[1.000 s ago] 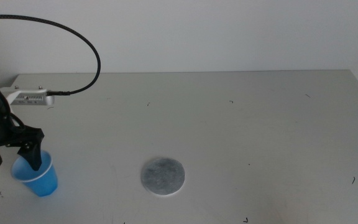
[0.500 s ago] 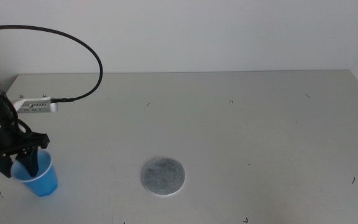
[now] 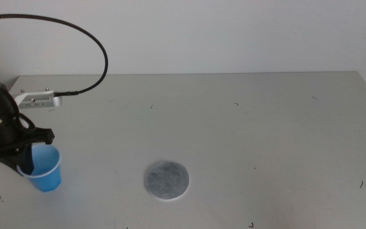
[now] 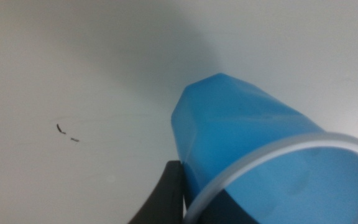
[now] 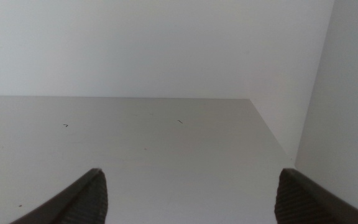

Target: Place an empty cup on a cup mat.

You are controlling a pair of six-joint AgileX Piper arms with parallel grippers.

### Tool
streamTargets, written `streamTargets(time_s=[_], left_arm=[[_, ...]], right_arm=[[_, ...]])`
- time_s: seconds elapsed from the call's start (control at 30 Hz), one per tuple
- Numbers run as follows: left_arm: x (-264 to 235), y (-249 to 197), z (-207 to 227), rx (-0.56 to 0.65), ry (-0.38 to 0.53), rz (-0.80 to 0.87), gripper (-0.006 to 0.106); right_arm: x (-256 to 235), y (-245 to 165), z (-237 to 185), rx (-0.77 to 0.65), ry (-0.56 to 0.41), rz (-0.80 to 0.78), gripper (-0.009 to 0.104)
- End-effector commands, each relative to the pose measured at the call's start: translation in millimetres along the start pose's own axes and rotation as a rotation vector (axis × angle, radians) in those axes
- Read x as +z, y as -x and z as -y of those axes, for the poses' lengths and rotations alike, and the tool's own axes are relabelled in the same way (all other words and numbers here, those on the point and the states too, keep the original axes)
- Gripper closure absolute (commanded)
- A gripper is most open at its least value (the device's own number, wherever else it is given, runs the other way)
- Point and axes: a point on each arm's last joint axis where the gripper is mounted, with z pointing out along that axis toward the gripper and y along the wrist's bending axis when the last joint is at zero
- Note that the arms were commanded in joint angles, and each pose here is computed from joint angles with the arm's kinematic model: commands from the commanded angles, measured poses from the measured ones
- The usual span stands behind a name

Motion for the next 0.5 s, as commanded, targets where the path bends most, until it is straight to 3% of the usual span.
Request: streamTargets(time_s=[0.0,0.47], left_arm=[[-35.7,-3.7,18.9,0.036,-0.005,0.108,0.100],[-53.4,-5.9,143.0,0.191,-0.063,0.236,0.100]], right_arm=[[-2.6,11.9,-0.2,-0.017,0.002,0.108,0.001],[-2.6,11.9,-0.2,-0.017,0.002,0.108,0.001]])
